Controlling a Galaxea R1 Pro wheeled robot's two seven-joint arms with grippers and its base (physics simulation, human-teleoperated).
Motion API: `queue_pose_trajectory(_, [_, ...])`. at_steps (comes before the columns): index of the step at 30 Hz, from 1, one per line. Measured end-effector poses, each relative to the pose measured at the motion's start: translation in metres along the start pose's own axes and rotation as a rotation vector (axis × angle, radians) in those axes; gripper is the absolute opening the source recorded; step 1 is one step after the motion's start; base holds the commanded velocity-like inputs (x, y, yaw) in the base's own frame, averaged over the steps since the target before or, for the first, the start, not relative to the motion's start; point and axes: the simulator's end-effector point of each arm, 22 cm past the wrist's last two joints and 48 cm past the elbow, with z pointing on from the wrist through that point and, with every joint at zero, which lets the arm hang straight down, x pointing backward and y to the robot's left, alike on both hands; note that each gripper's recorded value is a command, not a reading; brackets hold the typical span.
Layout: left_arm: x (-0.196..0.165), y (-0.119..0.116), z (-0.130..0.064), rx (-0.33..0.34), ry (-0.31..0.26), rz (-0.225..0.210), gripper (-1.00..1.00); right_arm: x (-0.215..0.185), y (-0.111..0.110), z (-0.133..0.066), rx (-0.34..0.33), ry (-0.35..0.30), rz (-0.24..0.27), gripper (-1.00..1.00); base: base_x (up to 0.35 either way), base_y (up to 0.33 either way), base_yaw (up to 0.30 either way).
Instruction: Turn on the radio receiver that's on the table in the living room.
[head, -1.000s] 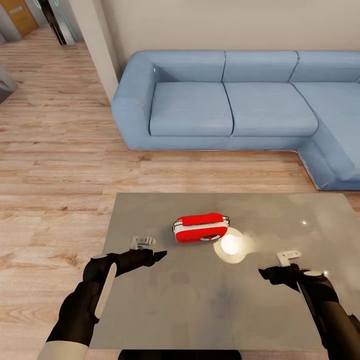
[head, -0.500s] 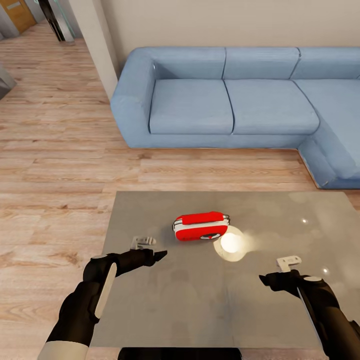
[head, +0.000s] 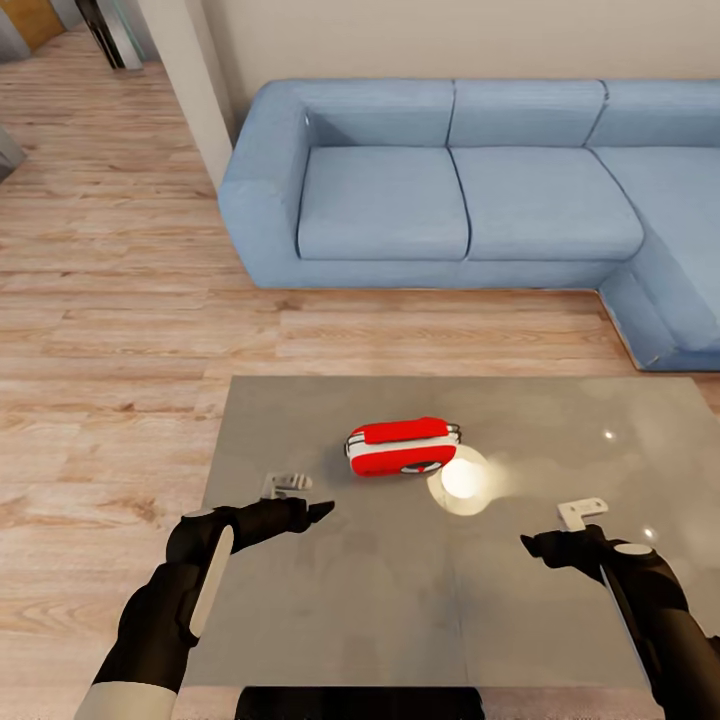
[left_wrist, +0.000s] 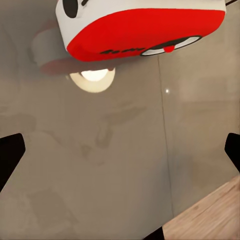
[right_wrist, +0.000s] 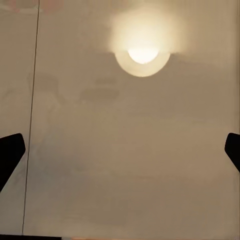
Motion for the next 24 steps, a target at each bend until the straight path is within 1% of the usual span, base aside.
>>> queue_pose_trajectory(4, [0.003, 0.001, 0.002, 0.000, 0.005, -0.004, 1.00, 0.001, 0.000, 0.001, 0.000, 0.002, -0.003, 1.00, 0.000, 0.000, 0.000])
queue_pose_trajectory(10, [0.007, 0.002, 0.005, 0.006, 0.013, -0.010, 1.00, -0.015, 0.000, -0.005, 0.008, -0.037, -0.015, 1.00, 0.000, 0.000, 0.000])
queue_pose_trajectory(12, [0.008, 0.000, 0.006, 0.016, 0.015, -0.013, 1.00, -0.017, 0.000, -0.006, 0.008, -0.039, -0.017, 1.00, 0.000, 0.000, 0.000])
queue_pose_trajectory(15, [0.008, -0.009, 0.007, 0.064, 0.013, -0.023, 1.00, -0.017, 0.001, -0.005, 0.008, -0.038, -0.019, 1.00, 0.000, 0.000, 0.000])
queue_pose_trajectory(16, [0.008, -0.018, 0.007, 0.103, 0.011, -0.029, 1.00, -0.017, 0.001, -0.005, 0.008, -0.037, -0.020, 1.00, 0.000, 0.000, 0.000])
queue_pose_trajectory(17, [0.009, -0.022, 0.007, 0.125, 0.011, -0.032, 1.00, -0.016, 0.001, -0.004, 0.007, -0.036, -0.020, 1.00, 0.000, 0.000, 0.000])
queue_pose_trajectory(18, [0.008, -0.032, 0.005, 0.170, 0.009, -0.034, 1.00, -0.016, 0.002, -0.004, 0.007, -0.035, -0.021, 1.00, 0.000, 0.000, 0.000])
queue_pose_trajectory(19, [0.009, -0.036, 0.005, 0.194, 0.009, -0.035, 1.00, -0.015, 0.002, -0.003, 0.006, -0.033, -0.021, 1.00, 0.000, 0.000, 0.000])
queue_pose_trajectory(20, [0.009, -0.045, 0.004, 0.236, 0.009, -0.037, 1.00, -0.015, 0.002, -0.003, 0.006, -0.032, -0.021, 1.00, 0.000, 0.000, 0.000])
queue_pose_trajectory(22, [0.010, -0.055, 0.002, 0.282, 0.010, -0.039, 1.00, -0.014, 0.003, -0.002, 0.005, -0.029, -0.022, 1.00, 0.000, 0.000, 0.000])
queue_pose_trajectory(24, [0.011, -0.058, 0.002, 0.301, 0.013, -0.042, 1.00, -0.013, 0.003, -0.001, 0.005, -0.026, -0.022, 1.00, 0.000, 0.000, 0.000])
